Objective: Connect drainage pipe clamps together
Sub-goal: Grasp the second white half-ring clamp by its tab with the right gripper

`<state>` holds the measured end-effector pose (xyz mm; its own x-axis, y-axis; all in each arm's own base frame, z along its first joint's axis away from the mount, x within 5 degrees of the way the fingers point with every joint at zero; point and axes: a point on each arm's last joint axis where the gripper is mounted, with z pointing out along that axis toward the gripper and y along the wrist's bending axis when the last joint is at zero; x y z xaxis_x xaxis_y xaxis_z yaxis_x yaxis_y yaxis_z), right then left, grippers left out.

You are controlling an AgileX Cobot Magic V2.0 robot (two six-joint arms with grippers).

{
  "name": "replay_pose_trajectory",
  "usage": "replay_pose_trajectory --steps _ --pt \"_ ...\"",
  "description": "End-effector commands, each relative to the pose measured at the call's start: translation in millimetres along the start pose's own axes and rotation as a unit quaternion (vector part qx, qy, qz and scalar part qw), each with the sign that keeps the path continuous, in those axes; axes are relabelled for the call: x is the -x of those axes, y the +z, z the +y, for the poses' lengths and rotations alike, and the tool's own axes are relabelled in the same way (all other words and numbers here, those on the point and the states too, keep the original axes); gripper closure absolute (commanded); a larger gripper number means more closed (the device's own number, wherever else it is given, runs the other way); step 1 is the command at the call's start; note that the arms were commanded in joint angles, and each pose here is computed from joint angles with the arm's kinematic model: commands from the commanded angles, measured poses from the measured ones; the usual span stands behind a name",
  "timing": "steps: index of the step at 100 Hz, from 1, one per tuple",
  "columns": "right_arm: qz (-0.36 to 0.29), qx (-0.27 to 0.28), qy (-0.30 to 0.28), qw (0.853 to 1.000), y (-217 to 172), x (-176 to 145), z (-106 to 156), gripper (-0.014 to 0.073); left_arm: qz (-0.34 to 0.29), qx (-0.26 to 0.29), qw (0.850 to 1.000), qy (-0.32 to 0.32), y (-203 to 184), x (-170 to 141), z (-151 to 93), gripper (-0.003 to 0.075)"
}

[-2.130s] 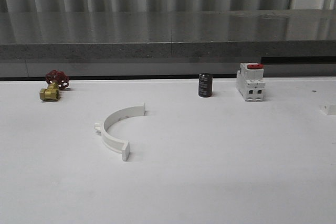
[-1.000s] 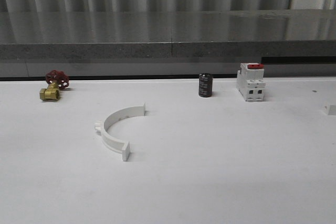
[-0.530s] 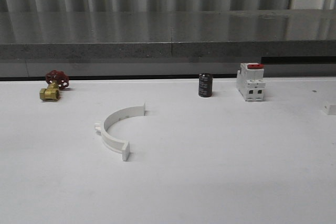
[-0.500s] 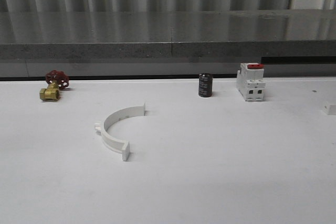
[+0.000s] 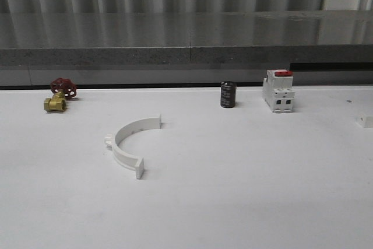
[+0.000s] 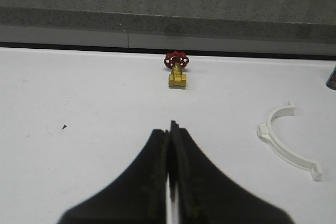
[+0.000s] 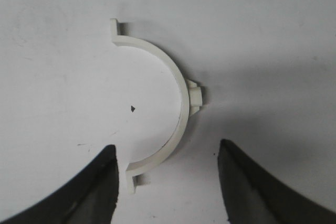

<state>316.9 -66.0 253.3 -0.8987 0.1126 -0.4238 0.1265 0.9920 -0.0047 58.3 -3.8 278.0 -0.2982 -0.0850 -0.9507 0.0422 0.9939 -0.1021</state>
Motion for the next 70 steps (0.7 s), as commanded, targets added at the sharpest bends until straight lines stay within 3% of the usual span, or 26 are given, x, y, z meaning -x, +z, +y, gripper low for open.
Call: replay_pose_trajectory --steps 1,33,63,70 --pt "-0.031 0.002 -0.010 0.999 0 16 -6 0.0160 -0.046 -0.005 0.999 -0.002 -3 14 -2 0.0741" --pt "0.016 0.001 -0.016 1.000 60 16 -18 0.0160 -0.046 -0.005 0.999 -0.002 -3 14 -2 0.0741" --pt "0.022 0.000 -0.023 0.999 74 15 -21 0.0164 -0.046 -0.005 0.999 -0.002 -3 14 -2 0.0741" --pt "0.022 0.000 -0.026 0.999 74 15 -21 0.0218 -0.046 -0.005 0.999 -0.002 -3 14 -2 0.0741"
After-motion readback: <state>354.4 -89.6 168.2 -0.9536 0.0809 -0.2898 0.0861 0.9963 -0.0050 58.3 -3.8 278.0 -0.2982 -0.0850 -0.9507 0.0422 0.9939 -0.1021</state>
